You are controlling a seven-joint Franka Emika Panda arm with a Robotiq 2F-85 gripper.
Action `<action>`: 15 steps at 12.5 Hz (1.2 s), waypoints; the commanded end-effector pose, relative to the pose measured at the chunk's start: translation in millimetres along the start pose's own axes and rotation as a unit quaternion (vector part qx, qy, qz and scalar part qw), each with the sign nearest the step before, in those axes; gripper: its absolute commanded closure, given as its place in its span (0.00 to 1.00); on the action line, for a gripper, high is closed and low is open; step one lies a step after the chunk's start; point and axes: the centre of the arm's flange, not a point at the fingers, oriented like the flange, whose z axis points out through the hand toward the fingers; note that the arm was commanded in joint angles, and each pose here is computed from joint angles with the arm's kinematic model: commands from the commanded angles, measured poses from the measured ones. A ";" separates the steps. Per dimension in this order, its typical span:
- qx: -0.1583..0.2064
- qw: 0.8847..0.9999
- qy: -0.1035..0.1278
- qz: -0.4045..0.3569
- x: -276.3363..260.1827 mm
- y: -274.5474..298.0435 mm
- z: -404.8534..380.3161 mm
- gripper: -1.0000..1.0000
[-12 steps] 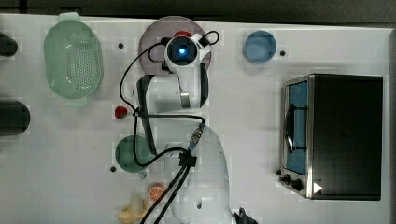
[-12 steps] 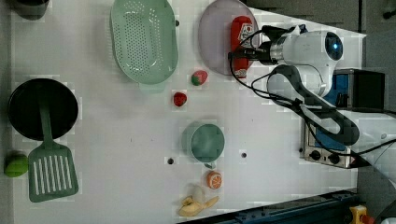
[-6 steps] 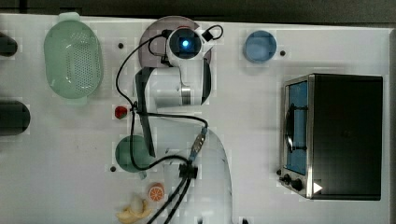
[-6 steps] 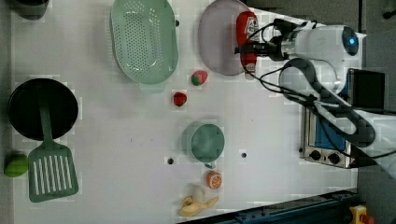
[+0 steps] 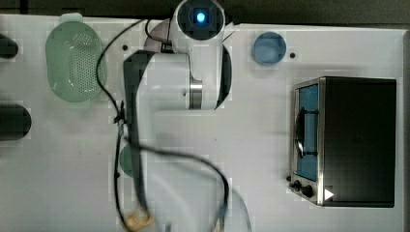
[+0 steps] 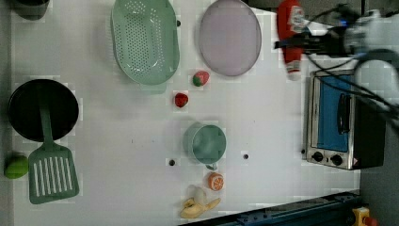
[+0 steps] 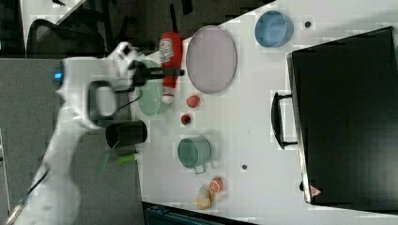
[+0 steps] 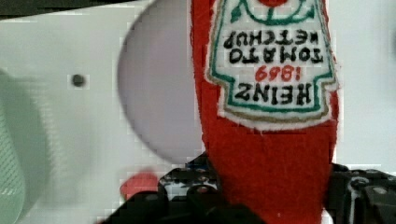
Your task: Pick ketchup from plate and place it on table.
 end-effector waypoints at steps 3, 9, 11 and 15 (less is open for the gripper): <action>-0.013 0.999 -0.022 0.041 -39.7 61.2 -92.2 0.40; -0.020 0.996 -0.045 0.068 -118.0 95.5 -53.4 0.40; -0.021 0.997 -0.035 0.067 -138.0 97.5 -18.4 0.40; -0.027 0.996 -0.045 0.066 -167.0 100.7 66.5 0.40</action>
